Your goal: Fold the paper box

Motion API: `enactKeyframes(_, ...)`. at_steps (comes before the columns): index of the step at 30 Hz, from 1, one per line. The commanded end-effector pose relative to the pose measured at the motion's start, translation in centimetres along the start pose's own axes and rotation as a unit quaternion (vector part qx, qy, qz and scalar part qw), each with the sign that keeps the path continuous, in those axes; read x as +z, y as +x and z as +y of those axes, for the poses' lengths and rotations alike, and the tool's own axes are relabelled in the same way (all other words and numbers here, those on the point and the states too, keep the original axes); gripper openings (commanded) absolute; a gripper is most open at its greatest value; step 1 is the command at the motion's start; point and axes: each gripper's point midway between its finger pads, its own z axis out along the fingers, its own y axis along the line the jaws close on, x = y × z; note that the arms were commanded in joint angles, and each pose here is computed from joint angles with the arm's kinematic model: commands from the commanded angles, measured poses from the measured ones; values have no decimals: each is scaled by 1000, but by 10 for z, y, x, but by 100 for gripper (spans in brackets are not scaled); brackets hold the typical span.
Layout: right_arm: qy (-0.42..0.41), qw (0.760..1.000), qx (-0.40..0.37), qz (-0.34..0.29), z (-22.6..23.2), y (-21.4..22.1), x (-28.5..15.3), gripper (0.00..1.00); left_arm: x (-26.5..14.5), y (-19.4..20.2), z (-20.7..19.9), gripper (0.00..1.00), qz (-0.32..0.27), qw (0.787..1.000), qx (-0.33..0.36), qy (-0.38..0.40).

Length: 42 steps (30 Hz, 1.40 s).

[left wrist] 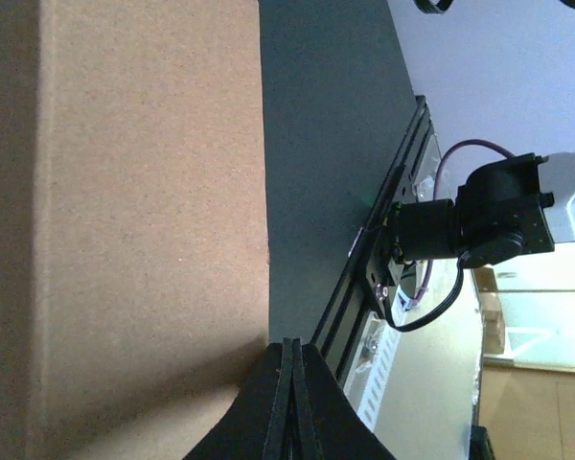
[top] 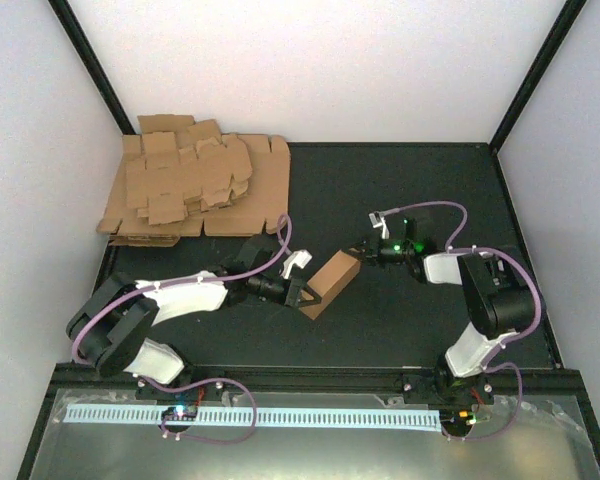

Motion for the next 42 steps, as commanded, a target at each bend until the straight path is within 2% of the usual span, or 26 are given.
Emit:
enactKeyframes(1, 18, 999, 46, 3, -29, 14, 4, 2, 2, 11, 23, 2, 17, 998, -24, -52)
enactKeyframes(12, 12, 999, -28, -23, 46, -18, -17, 2, 0, 4, 16, 2, 13, 998, -14, -51)
enactKeyframes(24, 42, 998, 48, 5, -28, -7, 8, 2, 0, 6, 18, 2, 13, 998, -15, -53)
enactKeyframes(28, 49, 998, 43, 0, -22, -8, 2, 2, 0, 6, 17, 2, 14, 998, -15, -53)
enactKeyframes(36, 34, 999, -9, -15, 25, -21, -13, 2, 0, 4, 16, 2, 12, 998, -14, -52)
enactKeyframes(42, 51, 998, 21, -3, -6, -13, -4, 2, 0, 3, 14, 2, 11, 999, -13, -50)
